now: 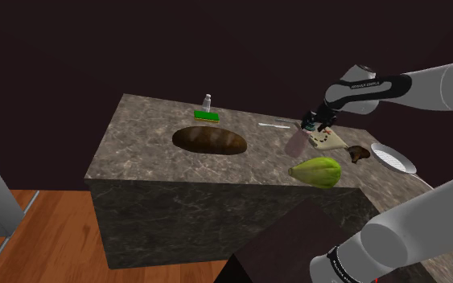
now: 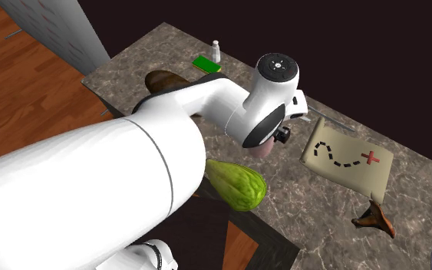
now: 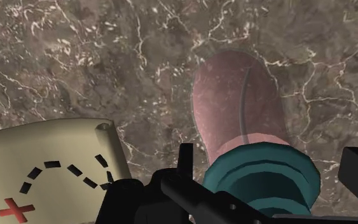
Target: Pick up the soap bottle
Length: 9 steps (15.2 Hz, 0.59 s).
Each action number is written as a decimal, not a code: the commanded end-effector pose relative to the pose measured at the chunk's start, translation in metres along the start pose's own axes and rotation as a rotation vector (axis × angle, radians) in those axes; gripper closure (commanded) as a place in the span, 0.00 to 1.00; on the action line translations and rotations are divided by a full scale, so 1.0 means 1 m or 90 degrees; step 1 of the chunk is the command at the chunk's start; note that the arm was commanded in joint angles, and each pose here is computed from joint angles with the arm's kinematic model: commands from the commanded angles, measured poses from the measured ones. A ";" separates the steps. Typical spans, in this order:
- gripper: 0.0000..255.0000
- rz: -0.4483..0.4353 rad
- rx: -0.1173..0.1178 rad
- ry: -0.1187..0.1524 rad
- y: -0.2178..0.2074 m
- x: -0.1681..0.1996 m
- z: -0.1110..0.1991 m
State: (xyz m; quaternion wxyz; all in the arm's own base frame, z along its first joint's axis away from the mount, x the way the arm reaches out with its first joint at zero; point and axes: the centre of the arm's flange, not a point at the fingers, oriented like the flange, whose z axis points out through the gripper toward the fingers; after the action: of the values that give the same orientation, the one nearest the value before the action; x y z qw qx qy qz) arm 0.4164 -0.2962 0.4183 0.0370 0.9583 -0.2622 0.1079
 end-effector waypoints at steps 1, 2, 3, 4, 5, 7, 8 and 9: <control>0.00 0.000 0.000 0.001 0.000 -0.002 0.010; 0.00 0.000 0.000 0.001 0.000 -0.003 0.015; 0.00 0.000 0.000 0.001 0.000 -0.004 0.018; 0.00 0.000 0.000 0.001 0.000 -0.004 0.018; 1.00 0.000 0.000 0.001 0.000 -0.005 0.019; 1.00 0.000 0.000 0.001 0.001 -0.005 0.019; 1.00 0.000 0.000 0.001 0.001 -0.005 0.018; 1.00 0.000 0.000 0.001 0.001 -0.005 0.019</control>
State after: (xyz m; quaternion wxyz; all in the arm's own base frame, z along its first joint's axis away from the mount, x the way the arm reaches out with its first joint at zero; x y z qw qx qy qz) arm 0.4159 -0.2967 0.4009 0.0375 0.9579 -0.2622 0.1103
